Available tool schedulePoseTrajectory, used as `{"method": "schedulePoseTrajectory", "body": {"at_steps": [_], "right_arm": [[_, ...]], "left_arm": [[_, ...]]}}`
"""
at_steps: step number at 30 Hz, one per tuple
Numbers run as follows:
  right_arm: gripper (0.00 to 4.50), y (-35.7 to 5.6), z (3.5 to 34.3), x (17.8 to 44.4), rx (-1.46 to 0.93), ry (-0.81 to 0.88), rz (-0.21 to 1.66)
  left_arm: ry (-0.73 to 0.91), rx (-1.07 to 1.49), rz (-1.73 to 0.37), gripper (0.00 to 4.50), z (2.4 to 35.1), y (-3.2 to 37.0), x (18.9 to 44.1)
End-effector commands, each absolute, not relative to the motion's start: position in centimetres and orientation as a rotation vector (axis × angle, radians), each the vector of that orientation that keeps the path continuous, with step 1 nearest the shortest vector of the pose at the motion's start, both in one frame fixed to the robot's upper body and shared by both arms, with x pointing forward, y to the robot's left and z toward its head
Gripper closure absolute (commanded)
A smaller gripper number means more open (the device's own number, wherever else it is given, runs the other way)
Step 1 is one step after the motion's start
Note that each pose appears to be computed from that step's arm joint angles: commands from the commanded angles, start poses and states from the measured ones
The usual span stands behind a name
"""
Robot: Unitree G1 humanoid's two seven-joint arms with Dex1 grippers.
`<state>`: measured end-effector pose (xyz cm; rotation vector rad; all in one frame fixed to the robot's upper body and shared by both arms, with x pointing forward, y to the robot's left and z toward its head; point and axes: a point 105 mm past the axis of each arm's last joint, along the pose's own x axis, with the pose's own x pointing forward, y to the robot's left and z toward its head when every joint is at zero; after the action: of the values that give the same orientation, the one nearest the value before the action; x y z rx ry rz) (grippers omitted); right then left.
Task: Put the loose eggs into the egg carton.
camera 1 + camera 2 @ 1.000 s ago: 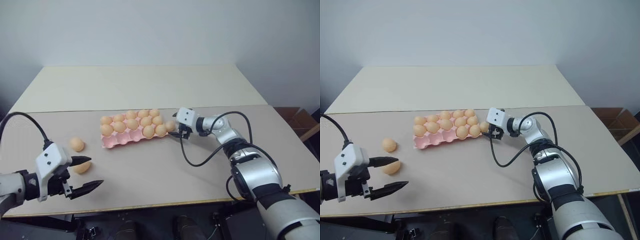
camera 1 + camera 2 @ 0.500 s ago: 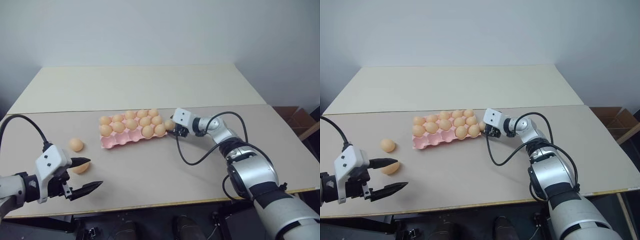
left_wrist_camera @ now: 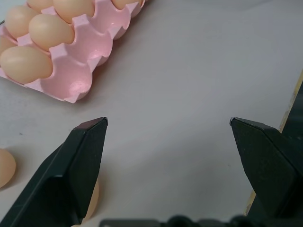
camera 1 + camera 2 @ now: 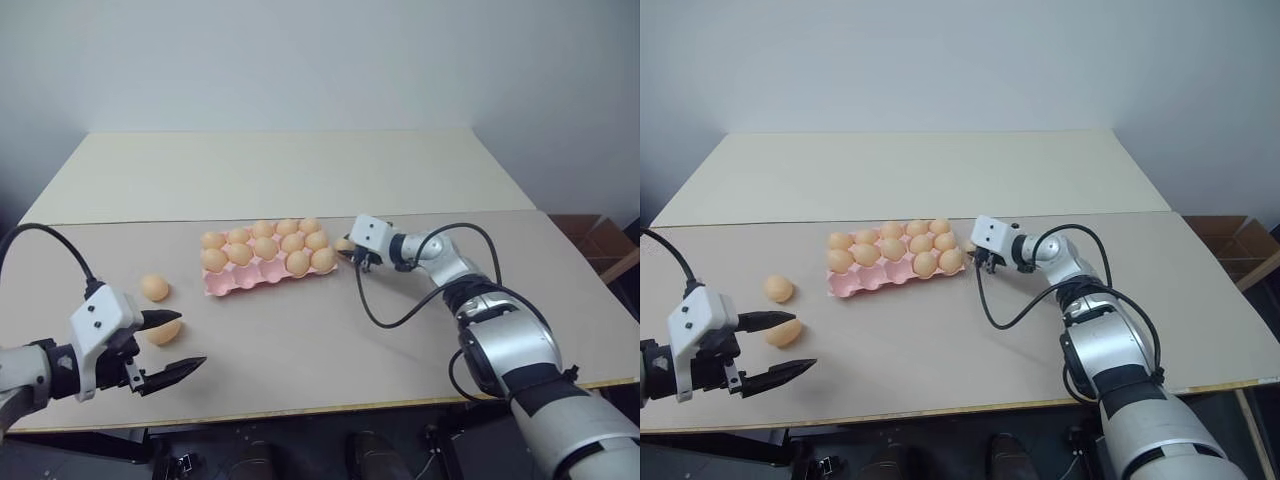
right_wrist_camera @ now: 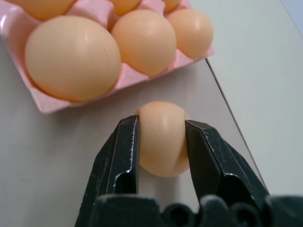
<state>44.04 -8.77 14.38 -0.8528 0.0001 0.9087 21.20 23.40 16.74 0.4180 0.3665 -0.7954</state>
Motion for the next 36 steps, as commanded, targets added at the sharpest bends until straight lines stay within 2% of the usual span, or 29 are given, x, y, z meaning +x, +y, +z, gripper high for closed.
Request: {"method": "schedulePoseTrajectory", "body": {"at_steps": [1,6,10,16,19,22,28,36], "right_arm": [[2.91,-9.7,16.1,44.1,-0.862,-0.071,0.885],[2.91,-11.3,17.0,43.8,-0.875,-0.113,0.875],[2.91,-11.3,18.8,42.7,-0.843,-0.217,0.909],[2.91,-8.6,21.8,40.2,-0.692,-0.339,0.99],[2.91,-4.8,23.0,37.7,-0.54,-0.363,1.102],[2.91,-2.3,22.9,36.8,-0.444,-0.335,1.147],[2.91,2.2,21.4,35.3,-0.42,-0.282,1.223],[2.91,4.3,19.9,35.3,-0.404,-0.236,1.231]], "left_arm": [[0.342,0.455,-0.812,0.0,17.2,23.1,21.5],[0.336,0.458,-0.819,0.0,17.2,22.9,21.7],[0.338,0.454,-0.814,0.0,17.1,23.1,21.5],[0.368,0.445,-0.805,0.0,16.8,23.6,20.9],[0.382,0.451,-0.8,0.0,16.7,23.9,20.7],[0.374,0.448,-0.797,0.0,17.0,24.0,20.7],[0.379,0.449,-0.778,0.0,17.0,24.2,20.3],[0.377,0.439,-0.761,0.0,16.6,24.0,19.9]]}}
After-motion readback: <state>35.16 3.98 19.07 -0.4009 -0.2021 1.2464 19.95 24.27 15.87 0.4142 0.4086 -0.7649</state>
